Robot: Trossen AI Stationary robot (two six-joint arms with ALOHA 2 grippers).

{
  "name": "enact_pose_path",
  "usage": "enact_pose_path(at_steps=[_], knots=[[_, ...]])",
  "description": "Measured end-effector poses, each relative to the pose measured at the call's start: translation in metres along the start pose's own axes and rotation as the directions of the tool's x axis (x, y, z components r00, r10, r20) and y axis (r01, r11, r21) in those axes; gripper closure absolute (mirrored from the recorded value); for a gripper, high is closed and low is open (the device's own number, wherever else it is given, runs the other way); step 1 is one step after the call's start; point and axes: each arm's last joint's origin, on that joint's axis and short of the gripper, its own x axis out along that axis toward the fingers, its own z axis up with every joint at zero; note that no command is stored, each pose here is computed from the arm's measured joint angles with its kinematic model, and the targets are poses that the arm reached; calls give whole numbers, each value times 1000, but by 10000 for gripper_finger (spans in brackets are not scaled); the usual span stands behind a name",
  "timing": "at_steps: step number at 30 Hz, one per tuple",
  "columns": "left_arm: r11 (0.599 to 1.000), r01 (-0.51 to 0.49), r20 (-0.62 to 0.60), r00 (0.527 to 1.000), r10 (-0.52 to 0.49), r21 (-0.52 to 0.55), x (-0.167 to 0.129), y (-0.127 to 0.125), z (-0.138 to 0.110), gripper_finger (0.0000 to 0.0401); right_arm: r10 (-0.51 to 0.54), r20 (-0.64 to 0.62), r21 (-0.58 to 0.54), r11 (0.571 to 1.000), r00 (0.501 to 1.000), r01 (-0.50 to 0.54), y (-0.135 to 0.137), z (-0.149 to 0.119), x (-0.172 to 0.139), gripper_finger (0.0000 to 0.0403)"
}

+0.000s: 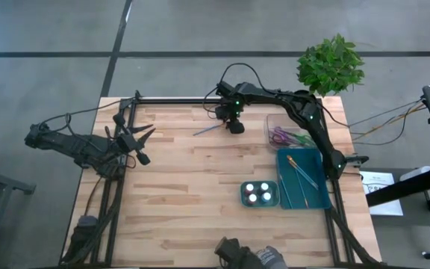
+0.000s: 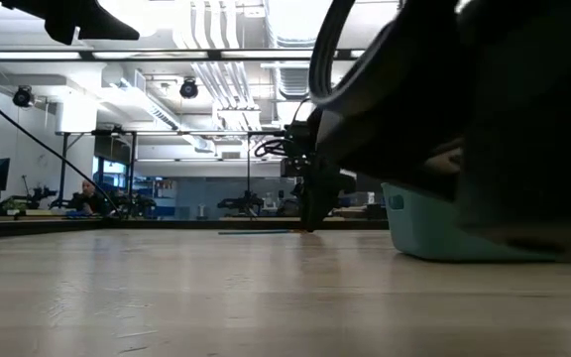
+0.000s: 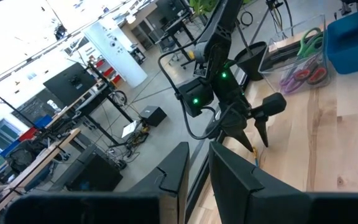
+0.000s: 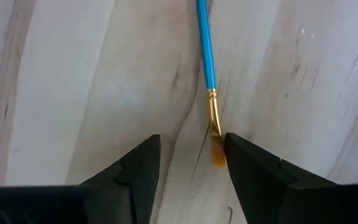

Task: Pick & Place Paint Supplies
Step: Put the blue paintbrush into the blue bin

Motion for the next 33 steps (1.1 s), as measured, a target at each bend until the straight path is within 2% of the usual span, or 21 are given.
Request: enact_pose_path(at_steps=[4,11,20,26,33], knots=[[1000,0,0,1000,0,0,0,0,0,333,-10,0,-2,1000,1000,10,-1,0,1,268],[1000,0,0,1000,0,0,0,0,0,333,-24,-19,21,999,1000,24,-2,-2,1,383],[1000,0,0,1000,0,0,0,0,0,333,13,-71,83,997,997,-7,9,-1,-14,395],[1000,1,0,1000,-1,0,0,0,0,333,-42,-4,83,996,999,42,32,20,-59,395],[1000,0,0,1000,0,-1,0,0,0,333,-76,62,131,989,995,68,85,34,-113,395]])
